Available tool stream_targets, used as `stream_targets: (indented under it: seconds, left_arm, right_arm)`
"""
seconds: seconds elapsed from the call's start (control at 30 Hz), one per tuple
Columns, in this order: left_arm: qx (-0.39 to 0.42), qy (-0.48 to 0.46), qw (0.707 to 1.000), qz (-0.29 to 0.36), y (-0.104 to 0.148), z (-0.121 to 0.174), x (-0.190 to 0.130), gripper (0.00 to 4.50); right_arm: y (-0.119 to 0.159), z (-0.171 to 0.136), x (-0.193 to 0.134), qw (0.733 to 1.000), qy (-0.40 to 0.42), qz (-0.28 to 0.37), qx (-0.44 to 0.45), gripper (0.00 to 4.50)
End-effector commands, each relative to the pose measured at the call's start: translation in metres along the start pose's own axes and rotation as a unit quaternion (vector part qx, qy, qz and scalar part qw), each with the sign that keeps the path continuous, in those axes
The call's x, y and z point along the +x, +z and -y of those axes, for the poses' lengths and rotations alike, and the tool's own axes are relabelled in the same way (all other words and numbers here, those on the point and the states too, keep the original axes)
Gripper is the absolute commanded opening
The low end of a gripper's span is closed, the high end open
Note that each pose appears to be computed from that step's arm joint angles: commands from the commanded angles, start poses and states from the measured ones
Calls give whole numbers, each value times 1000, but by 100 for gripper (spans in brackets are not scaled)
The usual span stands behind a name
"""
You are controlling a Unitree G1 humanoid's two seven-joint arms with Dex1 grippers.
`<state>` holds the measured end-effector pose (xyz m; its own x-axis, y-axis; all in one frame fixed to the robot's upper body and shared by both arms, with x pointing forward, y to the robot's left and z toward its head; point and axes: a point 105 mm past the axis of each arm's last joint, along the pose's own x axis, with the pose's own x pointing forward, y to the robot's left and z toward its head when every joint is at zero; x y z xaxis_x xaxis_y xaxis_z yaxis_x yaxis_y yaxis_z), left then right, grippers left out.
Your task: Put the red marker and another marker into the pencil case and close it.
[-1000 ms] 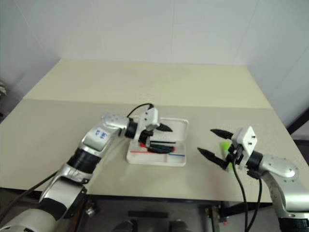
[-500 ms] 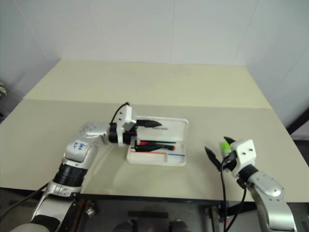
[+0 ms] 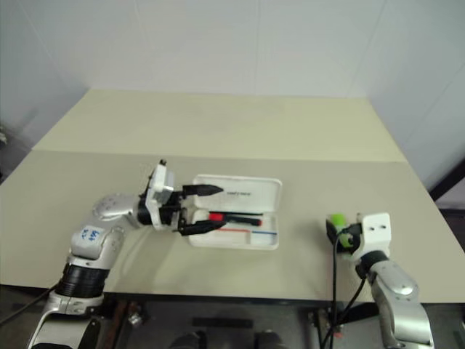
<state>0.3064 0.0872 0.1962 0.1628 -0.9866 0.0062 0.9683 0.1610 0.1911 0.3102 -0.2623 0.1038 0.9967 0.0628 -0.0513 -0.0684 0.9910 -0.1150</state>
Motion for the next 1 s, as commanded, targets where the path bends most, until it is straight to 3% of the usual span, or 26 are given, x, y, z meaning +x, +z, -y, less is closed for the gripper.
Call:
stream_targets:
  seconds: [0.03, 0.43, 0.73, 0.83, 1.0]
  left_arm:
    - [10, 1, 1000, 9, 5, 4, -6, 448]
    - [1, -8, 1000, 5, -6, 9, -16, 448]
    - [7, -13, 1000, 15, -2, 10, -12, 448]
    - [8, -14, 1000, 16, -1, 10, -12, 450]
    - [10, -13, 1000, 19, 0, 9, -12, 450]
  right_arm:
    - [4, 2, -3, 1000, -11, 10, 6, 450]
    - [-4, -21, -12, 998, 16, -29, 47, 450]
    - [0, -16, -5, 998, -8, -48, 39, 450]
    - [-2, -13, -3, 998, -19, -58, 27, 386]
    - [-2, -14, -2, 998, -20, -59, 21, 207]
